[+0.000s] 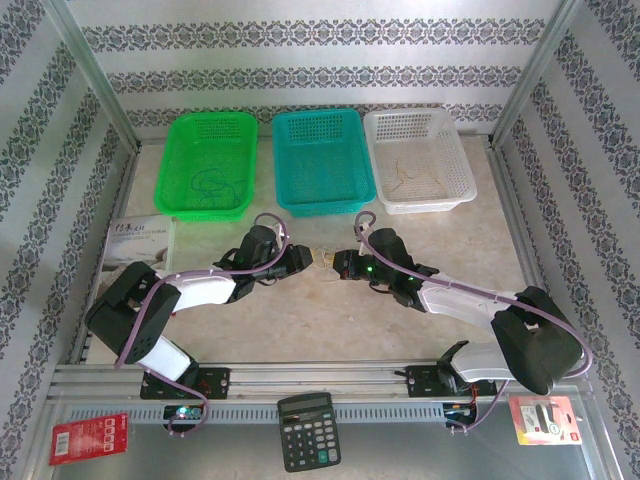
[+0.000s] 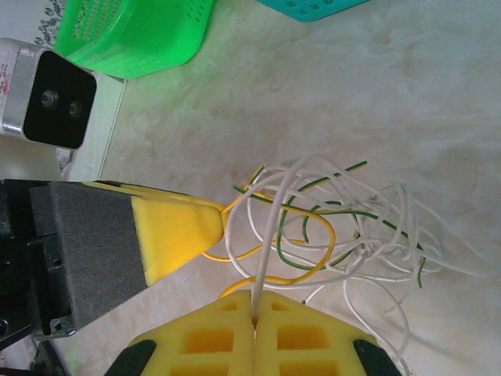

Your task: Untangle the cables

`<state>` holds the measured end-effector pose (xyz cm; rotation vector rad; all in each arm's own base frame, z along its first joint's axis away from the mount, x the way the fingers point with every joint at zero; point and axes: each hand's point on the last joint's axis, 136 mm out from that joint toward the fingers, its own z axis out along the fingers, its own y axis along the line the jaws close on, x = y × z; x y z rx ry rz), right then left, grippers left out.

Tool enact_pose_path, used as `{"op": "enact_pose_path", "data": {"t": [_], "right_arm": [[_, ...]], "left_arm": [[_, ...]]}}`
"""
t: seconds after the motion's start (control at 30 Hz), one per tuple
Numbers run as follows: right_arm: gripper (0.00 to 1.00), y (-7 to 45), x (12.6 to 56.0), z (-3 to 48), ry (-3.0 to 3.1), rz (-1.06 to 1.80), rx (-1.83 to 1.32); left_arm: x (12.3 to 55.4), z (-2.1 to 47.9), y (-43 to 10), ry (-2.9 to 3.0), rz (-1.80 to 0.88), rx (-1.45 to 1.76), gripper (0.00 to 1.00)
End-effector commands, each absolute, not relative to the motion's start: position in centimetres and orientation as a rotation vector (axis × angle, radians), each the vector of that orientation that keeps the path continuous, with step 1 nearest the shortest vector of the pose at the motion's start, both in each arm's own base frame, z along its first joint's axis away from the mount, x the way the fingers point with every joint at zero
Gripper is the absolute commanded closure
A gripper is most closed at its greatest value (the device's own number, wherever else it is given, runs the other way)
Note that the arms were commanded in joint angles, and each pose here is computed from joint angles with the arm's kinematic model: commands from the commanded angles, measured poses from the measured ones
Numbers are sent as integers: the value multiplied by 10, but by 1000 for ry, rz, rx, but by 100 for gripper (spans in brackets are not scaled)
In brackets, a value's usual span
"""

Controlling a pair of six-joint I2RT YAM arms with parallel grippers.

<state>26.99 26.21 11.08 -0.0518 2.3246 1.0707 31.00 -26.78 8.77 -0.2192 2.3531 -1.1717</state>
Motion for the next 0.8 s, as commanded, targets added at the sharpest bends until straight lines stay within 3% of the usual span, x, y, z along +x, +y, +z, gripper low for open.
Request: {"op": "enact_pose_path", "data": {"t": [0.0, 0.23, 0.57, 0.77], "right_arm": [[100, 269, 270, 119, 2293, 1103, -73], [100, 263, 276, 108, 2308, 1044, -47], [100, 242, 304, 68, 2350, 898, 60], [100, 236, 309, 52, 2374, 869, 97]], "left_arm": [[323, 104, -273, 2278, -1207, -190, 76], [321, 108, -277, 2275, -1240, -160, 99], [297, 151, -292, 2253, -1424, 3, 100], [305, 179, -291, 2072, -1718, -90, 100]]}}
